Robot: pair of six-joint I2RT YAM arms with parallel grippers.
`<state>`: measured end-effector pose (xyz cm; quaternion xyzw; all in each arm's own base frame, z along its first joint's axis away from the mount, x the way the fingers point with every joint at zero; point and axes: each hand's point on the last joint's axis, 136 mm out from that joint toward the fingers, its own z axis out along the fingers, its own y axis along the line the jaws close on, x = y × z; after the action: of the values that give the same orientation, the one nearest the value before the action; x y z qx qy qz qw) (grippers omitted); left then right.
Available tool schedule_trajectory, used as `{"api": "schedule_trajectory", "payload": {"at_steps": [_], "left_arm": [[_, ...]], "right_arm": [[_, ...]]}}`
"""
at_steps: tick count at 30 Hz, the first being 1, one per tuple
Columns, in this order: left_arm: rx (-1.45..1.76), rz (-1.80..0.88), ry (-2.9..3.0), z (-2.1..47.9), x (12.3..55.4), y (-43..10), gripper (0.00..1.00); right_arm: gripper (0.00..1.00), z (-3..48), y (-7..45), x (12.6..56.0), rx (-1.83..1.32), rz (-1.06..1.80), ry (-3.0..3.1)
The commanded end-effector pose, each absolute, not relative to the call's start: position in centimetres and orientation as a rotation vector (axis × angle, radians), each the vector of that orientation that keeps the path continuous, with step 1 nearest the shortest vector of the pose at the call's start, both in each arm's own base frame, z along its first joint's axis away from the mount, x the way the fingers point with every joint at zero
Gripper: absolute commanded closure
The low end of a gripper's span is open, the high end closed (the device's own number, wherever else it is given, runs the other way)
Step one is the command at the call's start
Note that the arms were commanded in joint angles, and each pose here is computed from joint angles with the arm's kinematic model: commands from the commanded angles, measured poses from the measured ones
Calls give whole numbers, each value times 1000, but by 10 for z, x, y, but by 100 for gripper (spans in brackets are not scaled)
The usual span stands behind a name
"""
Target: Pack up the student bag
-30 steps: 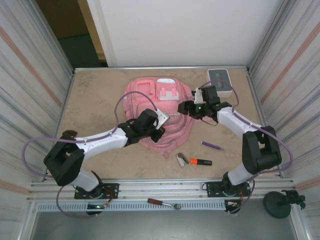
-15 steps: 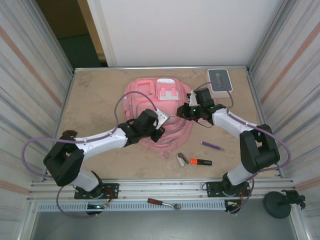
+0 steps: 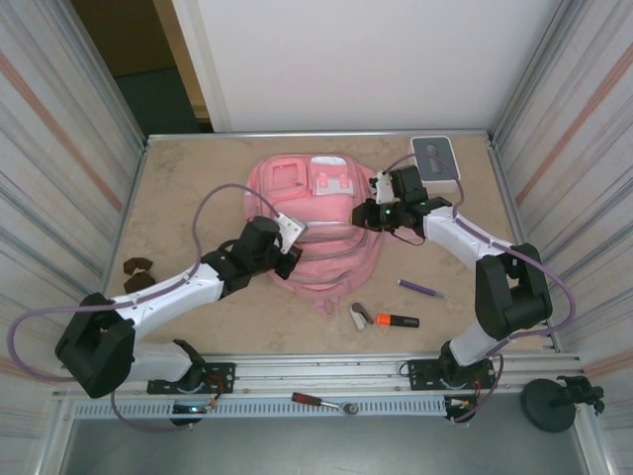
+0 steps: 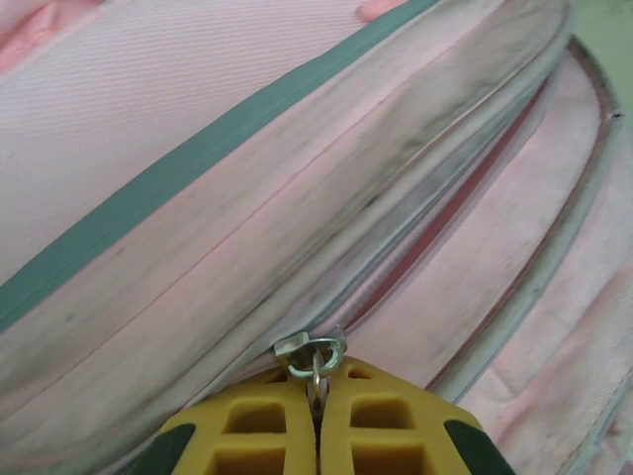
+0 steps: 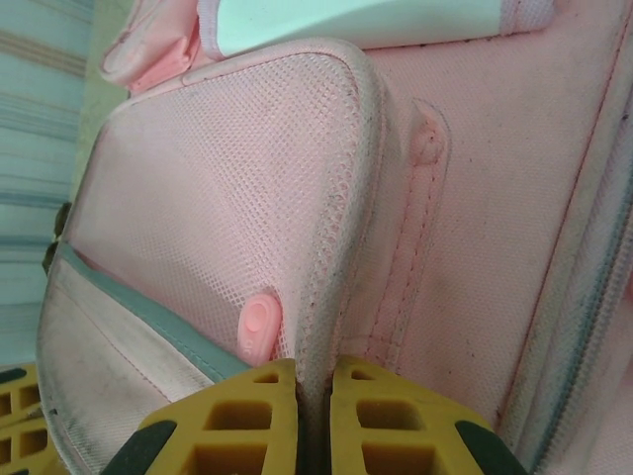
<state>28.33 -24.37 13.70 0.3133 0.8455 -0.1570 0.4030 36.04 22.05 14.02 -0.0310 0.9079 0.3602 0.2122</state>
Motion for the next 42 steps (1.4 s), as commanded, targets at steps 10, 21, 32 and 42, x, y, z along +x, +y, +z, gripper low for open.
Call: {"api": "schedule_trajectory", "payload": {"at_steps": [10,21,32,42], "left_arm": [[554,-190,2232,123,303,-166,100],[794,-385,2116,140,281,-229,100],[944,-425,2047,151,269,-280,100],[750,-256,2173,131,288,-205,100]], "right_arm": [[100,133,179,386,-142,797,2556],[100,140,211,399,-306,897,2555],[100,148,210,421,-410,948,2525],[100,123,188,423,-393,897,2576]]}}
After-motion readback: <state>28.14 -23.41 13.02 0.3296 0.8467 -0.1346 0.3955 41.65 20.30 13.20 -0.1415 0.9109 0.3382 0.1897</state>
